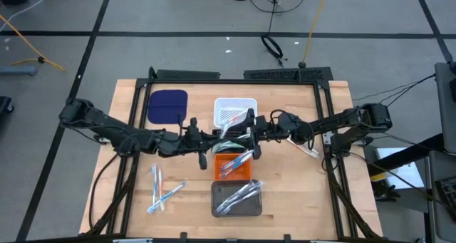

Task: Pick & Place Toothbrushes
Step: Put the green toothbrush into the black basket

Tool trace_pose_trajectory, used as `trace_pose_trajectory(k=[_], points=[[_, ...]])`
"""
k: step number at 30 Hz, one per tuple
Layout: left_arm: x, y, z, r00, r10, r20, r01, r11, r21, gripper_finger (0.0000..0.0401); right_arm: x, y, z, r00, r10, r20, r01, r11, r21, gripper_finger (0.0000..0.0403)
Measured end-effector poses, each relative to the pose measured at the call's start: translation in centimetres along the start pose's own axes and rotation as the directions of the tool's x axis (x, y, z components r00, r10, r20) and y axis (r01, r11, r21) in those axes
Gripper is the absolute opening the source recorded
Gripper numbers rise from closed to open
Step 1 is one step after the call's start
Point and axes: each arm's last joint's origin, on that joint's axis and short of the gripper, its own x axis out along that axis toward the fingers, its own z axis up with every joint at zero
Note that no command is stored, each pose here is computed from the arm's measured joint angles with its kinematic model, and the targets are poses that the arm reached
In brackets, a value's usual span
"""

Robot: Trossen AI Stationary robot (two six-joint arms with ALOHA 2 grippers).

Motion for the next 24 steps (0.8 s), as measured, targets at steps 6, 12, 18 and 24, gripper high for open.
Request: trace_pose_trajectory(k=[6, 12, 18, 24], points=[[1.1, 0.0, -0.4, 0.999, -0.008, 0.039, 0.008, 1.000, -0.002, 0.0017, 0.0, 0.0, 0.3, 1.000, 0.001, 0.027, -0.001, 1.000, -0.003, 0.0210], [2.0, 0.0, -0.9, 0.997, -0.057, 0.052, 0.056, 0.998, 0.032, 0.0007, 0.0, -0.2, 0.4, 0.999, -0.026, 0.043, 0.027, 1.000, -0.006, 0.0185], [2.6, 0.1, -1.0, 0.994, -0.081, 0.077, 0.080, 0.997, 0.021, 0.0011, 0.0, -0.2, 0.4, 0.999, -0.026, 0.044, 0.027, 1.000, -0.017, 0.0141], [3.0, 0.5, -1.3, 0.996, -0.070, 0.061, 0.068, 0.997, 0.029, 0.0019, 0.0, -0.1, 0.4, 0.999, -0.020, 0.046, 0.022, 0.998, -0.051, 0.0031]])
